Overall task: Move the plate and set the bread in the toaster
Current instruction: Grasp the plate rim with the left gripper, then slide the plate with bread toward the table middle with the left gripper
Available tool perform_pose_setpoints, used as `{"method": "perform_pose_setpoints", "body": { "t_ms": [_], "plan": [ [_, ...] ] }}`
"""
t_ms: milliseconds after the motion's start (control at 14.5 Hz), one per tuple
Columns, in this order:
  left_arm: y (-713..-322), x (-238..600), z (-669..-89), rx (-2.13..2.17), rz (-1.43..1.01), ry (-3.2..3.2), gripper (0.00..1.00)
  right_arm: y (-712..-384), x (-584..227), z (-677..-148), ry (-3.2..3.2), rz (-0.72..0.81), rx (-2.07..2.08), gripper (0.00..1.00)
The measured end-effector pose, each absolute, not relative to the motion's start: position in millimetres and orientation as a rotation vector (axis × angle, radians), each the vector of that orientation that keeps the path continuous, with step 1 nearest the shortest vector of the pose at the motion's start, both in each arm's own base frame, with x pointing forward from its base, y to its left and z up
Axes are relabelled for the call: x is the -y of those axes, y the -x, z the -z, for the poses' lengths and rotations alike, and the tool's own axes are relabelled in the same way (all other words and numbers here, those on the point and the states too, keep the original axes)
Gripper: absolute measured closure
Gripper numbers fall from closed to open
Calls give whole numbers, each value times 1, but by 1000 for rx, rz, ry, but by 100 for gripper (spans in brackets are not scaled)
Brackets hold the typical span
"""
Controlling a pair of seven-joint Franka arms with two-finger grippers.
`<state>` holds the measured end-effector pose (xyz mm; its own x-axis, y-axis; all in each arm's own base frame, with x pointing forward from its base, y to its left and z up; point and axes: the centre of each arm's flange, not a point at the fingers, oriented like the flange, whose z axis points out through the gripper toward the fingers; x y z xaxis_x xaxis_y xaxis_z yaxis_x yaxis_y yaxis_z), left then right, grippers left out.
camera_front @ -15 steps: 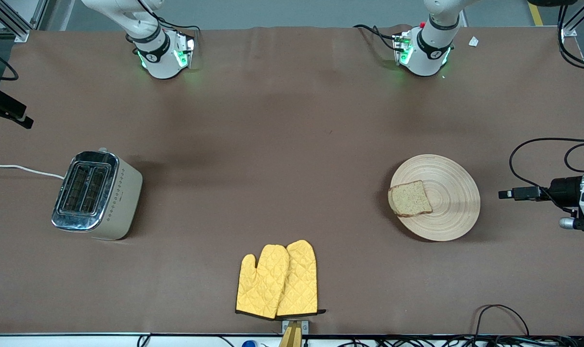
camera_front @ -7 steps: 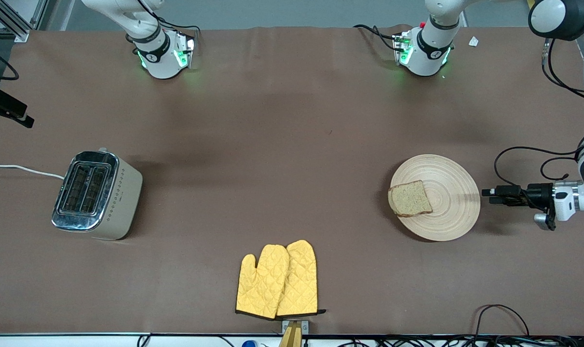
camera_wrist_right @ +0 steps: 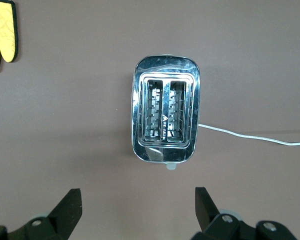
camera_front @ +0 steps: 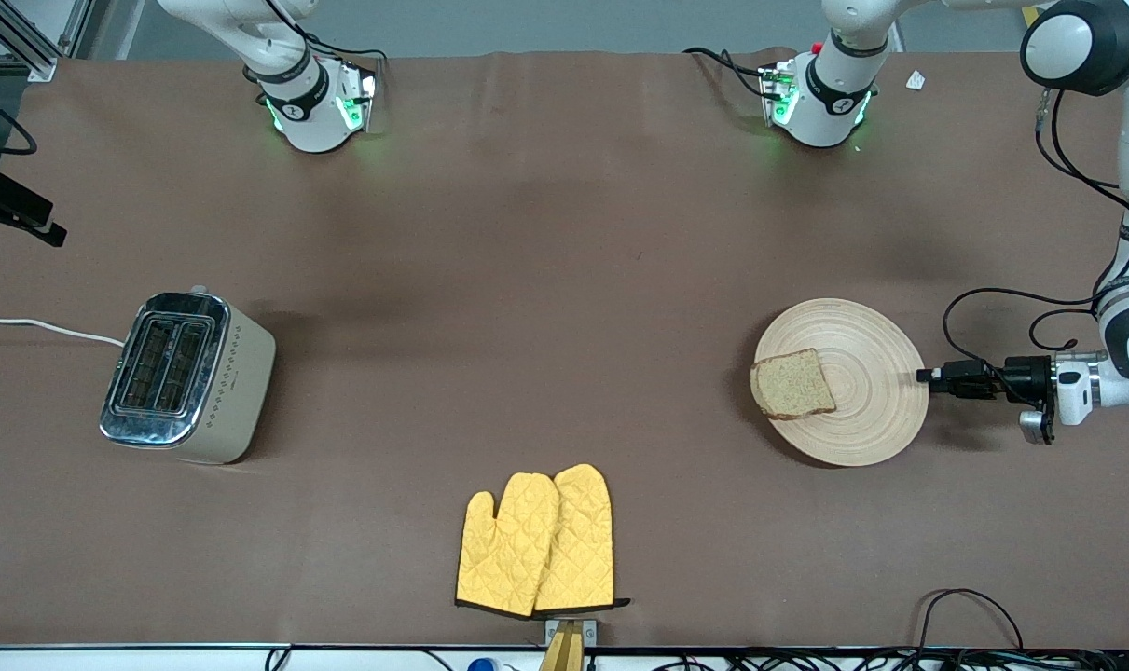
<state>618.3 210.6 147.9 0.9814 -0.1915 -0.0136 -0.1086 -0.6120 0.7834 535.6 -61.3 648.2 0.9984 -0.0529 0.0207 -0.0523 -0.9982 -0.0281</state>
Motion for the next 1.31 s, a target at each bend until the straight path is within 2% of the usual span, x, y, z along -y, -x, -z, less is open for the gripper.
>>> {"method": "perform_pose_setpoints", "body": {
  "t_ms": [206,344,413,551,619,757,1032,1308],
  "plan": [
    [-619,-209,-144,193,112,-2217,55,-536,61,-648,3113,33,-82,0],
    [-618,-206,-139,176,106,-2198,64,-536,61,-648,3113,33,-82,0],
    [-617,-206,-135,172,109,-2192,64,-536,61,-648,3113,33,-82,0],
    [-616,-204,-129,169,114,-2184,74,-536,61,-648,3113,33,-82,0],
    [-616,-203,-128,169,115,-2181,74,-536,61,-648,3113,33,-82,0],
    [-618,-200,-133,173,111,-2155,89,-536,61,-648,3113,33,-82,0],
    [-630,-178,-144,222,97,-2118,91,-536,61,-648,3113,33,-82,0],
    [-652,-105,-165,304,81,-2004,91,-536,61,-648,3113,32,-82,0]
  ]
}}
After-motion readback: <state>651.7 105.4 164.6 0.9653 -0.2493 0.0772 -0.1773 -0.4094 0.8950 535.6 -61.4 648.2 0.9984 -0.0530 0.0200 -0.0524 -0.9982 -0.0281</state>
